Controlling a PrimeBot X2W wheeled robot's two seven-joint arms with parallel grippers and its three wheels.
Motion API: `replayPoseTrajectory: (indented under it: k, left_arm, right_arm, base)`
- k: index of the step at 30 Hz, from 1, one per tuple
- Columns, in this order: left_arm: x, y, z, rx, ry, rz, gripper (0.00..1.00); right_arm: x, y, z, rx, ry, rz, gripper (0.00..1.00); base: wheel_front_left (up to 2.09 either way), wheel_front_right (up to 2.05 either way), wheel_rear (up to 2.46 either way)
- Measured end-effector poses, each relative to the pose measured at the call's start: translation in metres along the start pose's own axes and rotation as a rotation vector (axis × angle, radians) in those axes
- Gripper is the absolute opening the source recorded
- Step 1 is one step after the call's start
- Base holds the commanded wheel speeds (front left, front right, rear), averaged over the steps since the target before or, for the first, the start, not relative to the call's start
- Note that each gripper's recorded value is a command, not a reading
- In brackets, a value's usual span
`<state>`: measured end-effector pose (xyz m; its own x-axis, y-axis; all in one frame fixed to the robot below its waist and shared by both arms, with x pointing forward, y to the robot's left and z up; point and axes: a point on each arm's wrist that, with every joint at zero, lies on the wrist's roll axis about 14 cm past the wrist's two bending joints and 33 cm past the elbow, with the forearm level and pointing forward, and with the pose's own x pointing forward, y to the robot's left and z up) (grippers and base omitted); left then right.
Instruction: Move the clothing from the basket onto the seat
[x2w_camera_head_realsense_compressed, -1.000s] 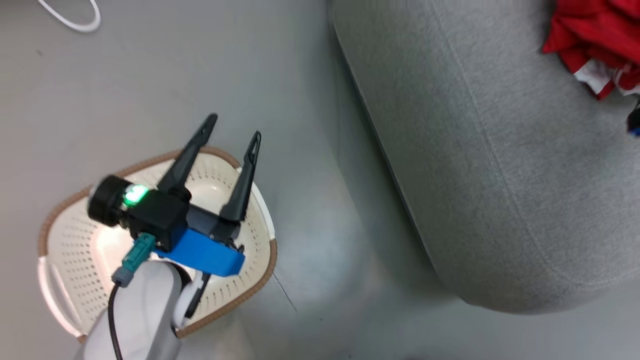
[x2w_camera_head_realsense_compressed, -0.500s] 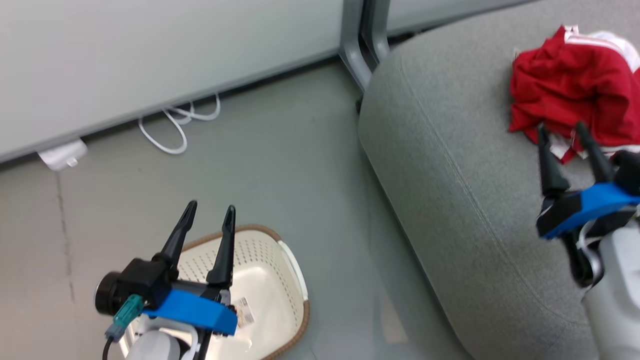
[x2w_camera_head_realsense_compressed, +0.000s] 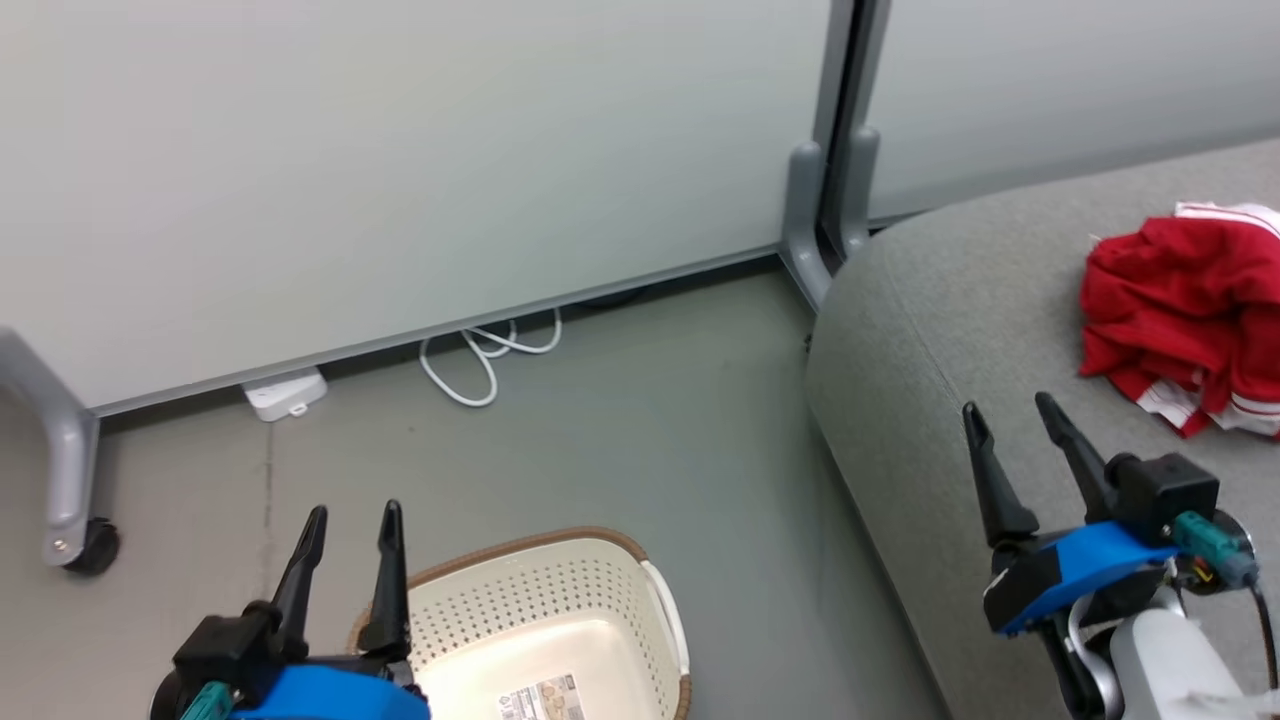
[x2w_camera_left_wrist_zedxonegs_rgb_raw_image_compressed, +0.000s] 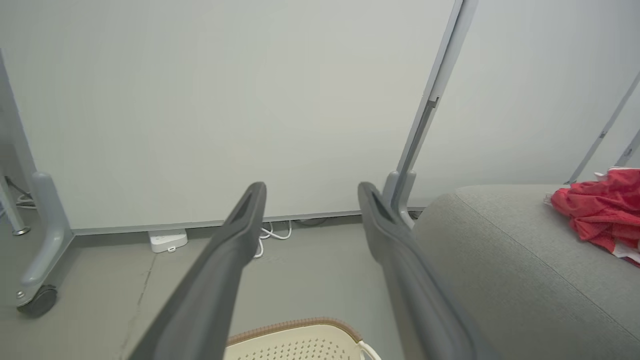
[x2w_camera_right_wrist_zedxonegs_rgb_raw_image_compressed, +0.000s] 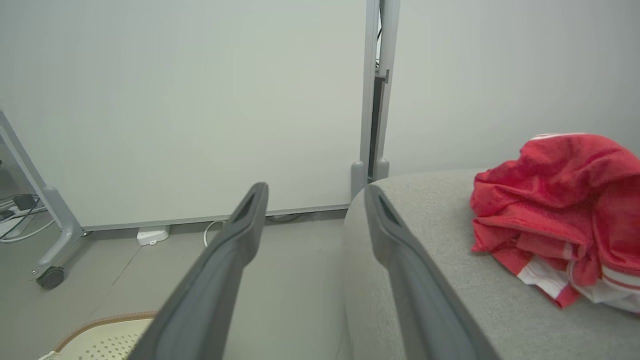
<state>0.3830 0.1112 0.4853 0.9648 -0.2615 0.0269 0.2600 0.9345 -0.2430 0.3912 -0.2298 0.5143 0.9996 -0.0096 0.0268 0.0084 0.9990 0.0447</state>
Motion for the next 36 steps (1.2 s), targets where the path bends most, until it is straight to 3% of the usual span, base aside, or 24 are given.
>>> replayPoseTrajectory:
  k: [11, 36]
  left_arm:
    - [-0.034, 0.046, 0.0, 0.012, 0.001, 0.161, 1.0]
    - [-0.038, 0.047, -0.005, 0.011, 0.015, 0.176, 1.0]
  right_arm:
    - [-0.011, 0.053, 0.002, 0.014, 0.012, 0.119, 1.0]
    - [-0.009, 0.065, 0.0, 0.038, 0.03, 0.14, 1.0]
  base:
    - [0.0, 0.0, 0.0]
    - [0.0, 0.0, 0.0]
